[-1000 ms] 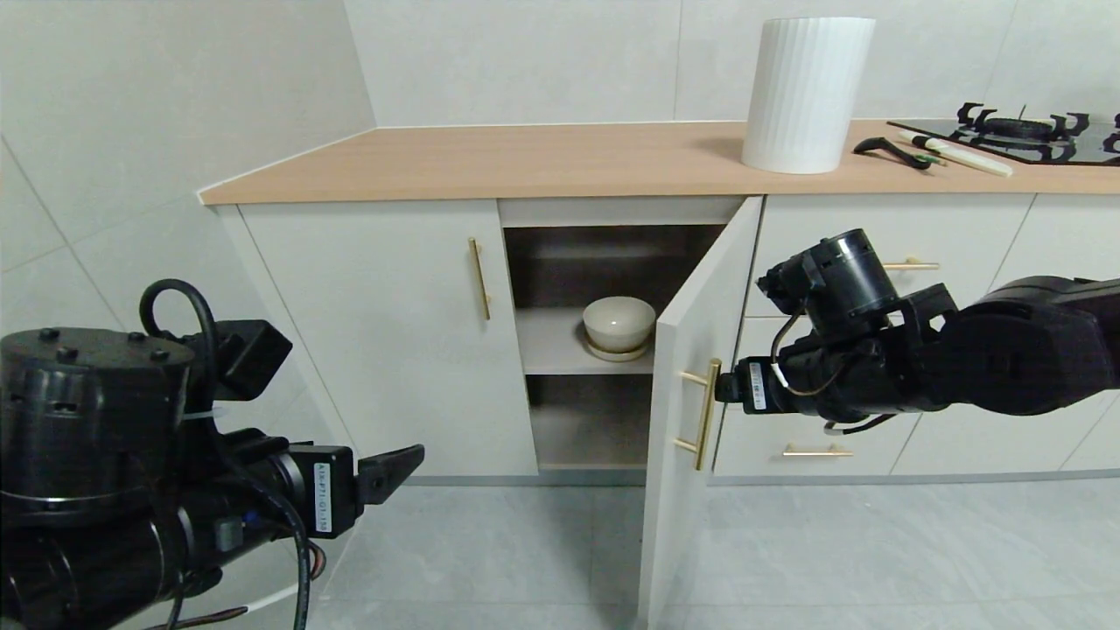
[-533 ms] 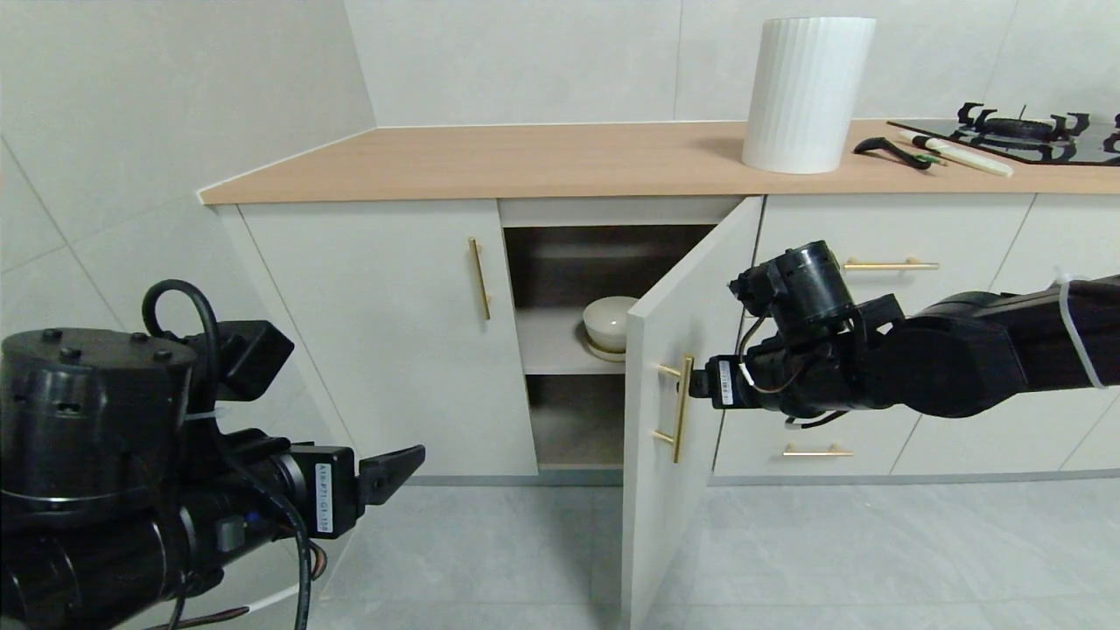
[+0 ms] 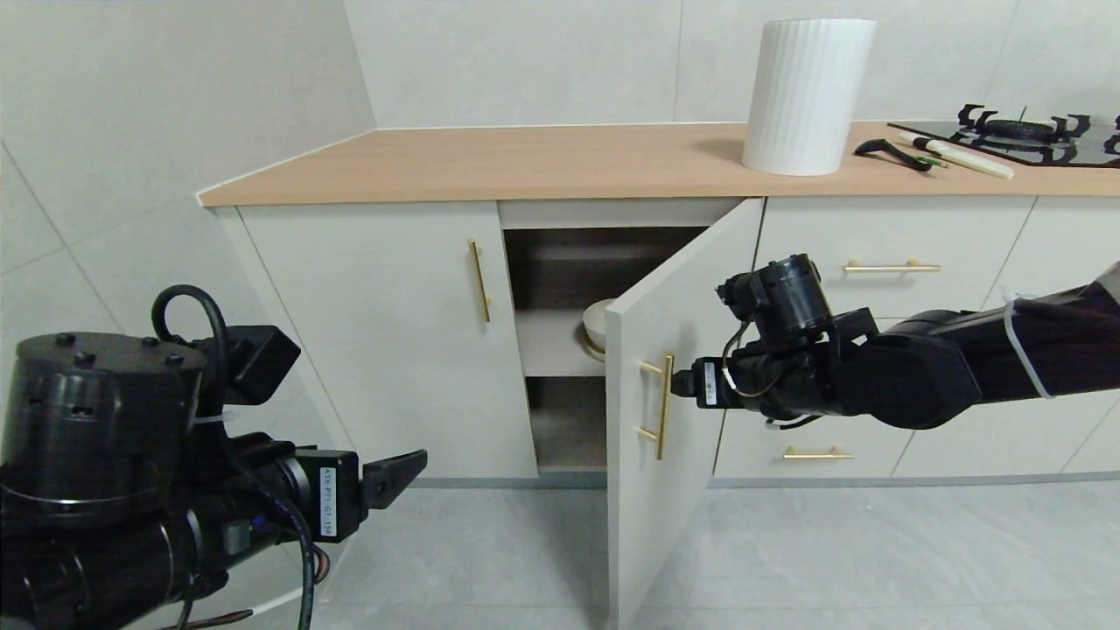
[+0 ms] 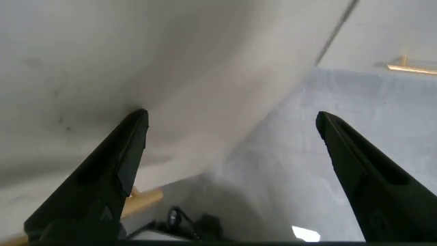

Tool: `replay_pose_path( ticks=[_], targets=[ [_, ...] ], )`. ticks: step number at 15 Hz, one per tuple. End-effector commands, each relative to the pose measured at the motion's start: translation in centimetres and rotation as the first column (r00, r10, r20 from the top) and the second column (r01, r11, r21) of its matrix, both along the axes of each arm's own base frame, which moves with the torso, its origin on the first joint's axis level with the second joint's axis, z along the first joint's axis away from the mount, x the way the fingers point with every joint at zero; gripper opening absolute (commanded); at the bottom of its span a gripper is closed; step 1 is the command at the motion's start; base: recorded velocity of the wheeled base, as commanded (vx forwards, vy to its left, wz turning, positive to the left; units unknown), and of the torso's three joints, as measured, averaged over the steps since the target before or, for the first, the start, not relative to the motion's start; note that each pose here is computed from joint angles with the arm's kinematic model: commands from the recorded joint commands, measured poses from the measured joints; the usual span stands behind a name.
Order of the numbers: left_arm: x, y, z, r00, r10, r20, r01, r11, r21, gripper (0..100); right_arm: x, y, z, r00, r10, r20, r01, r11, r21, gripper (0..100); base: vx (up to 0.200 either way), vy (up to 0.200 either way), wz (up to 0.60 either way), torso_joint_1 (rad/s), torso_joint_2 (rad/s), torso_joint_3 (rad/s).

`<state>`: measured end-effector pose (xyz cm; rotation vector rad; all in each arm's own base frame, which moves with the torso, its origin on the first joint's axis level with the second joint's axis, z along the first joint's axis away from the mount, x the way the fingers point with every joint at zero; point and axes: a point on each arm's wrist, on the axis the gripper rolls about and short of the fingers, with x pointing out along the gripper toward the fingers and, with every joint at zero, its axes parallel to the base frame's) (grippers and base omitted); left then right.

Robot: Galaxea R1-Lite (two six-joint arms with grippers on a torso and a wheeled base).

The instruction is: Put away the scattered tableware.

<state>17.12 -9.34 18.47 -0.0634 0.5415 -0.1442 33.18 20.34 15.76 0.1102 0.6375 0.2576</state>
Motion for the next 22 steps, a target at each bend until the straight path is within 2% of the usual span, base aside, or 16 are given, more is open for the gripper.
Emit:
replay_pose_path(
  ticks=[1,3,7,14,17,21,22],
  targets=[
    [0.1,0.0,-0.1,1.0,0.0,-0.003,0.0,1.0,0.002,100,0.4,0.3,-1.0,1.0,-0.002,-0.015,0.002,1.0,-0.01,100,0.2,0.0,0.0,-0.002,0.0,0.002],
    [0.1,0.0,0.0,1.0,0.001,-0.002,-0.001,1.0,0.0,100,0.5,0.4,-1.0,1.0,-0.003,-0.005,0.003,1.0,-0.002,100,0.2,0.0,0.0,0.0,0.0,0.0],
    [0.2,-0.1,-0.1,1.0,0.003,-0.005,-0.003,1.0,0.001,100,0.6,1.4,-1.2,1.0,-0.009,0.011,0.009,0.998,0.057,100,0.0,0.0,0.0,0.0,0.0,0.0],
    [0.2,-0.1,-0.1,1.0,0.002,-0.004,-0.002,1.0,0.002,100,1.9,4.1,-2.1,0.998,-0.056,0.038,0.046,0.975,0.216,100,0.0,0.0,0.0,0.0,0.0,0.0],
    [0.2,-0.1,-0.1,1.0,0.002,-0.004,-0.002,1.0,0.002,100,3.1,4.9,-1.7,0.994,-0.108,0.027,0.094,0.944,0.317,100,0.0,0.0,0.0,0.0,0.0,0.0],
    [0.2,-0.1,-0.1,1.0,0.003,-0.005,-0.003,1.0,0.001,100,4.2,5.6,-2.0,0.99,-0.142,0.011,0.127,0.916,0.38,100,0.0,0.0,0.0,0.0,0.0,0.0],
    [0.2,-0.1,-0.1,1.0,0.003,-0.006,-0.003,1.0,0.001,100,5.2,5.9,-2.2,0.982,-0.188,0.011,0.167,0.896,0.413,100,0.0,0.0,0.0,0.0,0.0,0.0]
  ],
)
